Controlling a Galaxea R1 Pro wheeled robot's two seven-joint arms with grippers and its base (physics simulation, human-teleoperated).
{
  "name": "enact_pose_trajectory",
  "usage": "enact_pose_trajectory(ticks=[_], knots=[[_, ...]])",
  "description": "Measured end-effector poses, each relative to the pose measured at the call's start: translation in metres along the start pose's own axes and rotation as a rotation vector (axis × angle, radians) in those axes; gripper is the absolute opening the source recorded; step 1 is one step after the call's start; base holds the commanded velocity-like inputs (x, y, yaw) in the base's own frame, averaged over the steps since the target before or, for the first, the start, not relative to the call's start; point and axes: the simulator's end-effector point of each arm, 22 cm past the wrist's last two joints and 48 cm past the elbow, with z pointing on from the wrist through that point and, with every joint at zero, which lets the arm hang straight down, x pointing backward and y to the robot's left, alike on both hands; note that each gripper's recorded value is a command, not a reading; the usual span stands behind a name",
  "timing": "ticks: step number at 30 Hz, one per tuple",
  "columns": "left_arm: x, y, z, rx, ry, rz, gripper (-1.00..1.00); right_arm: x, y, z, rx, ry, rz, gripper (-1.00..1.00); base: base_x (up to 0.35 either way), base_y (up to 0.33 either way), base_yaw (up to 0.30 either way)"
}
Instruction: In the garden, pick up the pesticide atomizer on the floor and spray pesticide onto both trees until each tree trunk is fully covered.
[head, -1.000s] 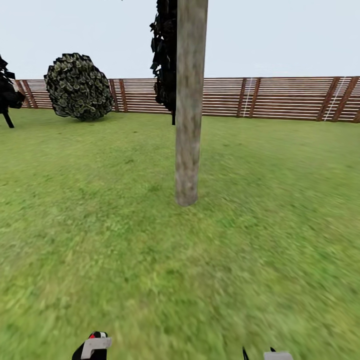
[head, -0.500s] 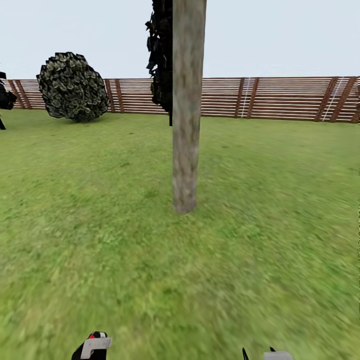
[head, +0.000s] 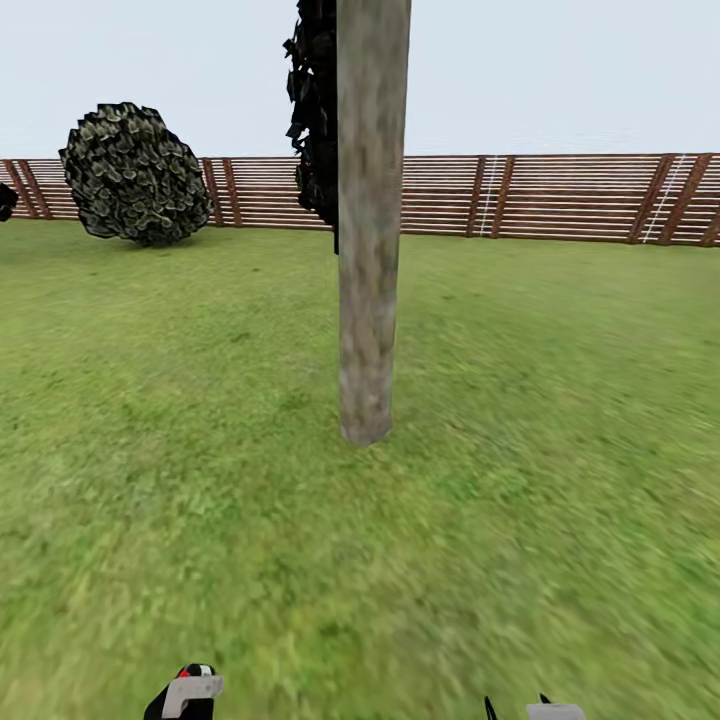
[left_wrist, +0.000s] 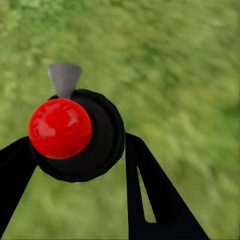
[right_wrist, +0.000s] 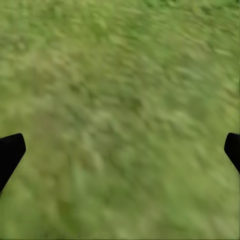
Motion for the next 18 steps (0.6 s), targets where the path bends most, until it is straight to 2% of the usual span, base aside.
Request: enact_pose_trajectory(ticks=[12,18], knots=[[0.0008,-0.0016,-0.0002,0.002,0.002,0.000,-1.00,-0.0005,-0.0003,0.0002,0.000,-0.001,0.000,1.00,0.337,-0.058,-0.001],[0.0007,-0.0015,-0.0005,0.002,0.002,0.000,-1.00,-0.0016,-0.0004,0.0003,0.000,-0.004,0.000,1.00,0.333,-0.100,-0.108]])
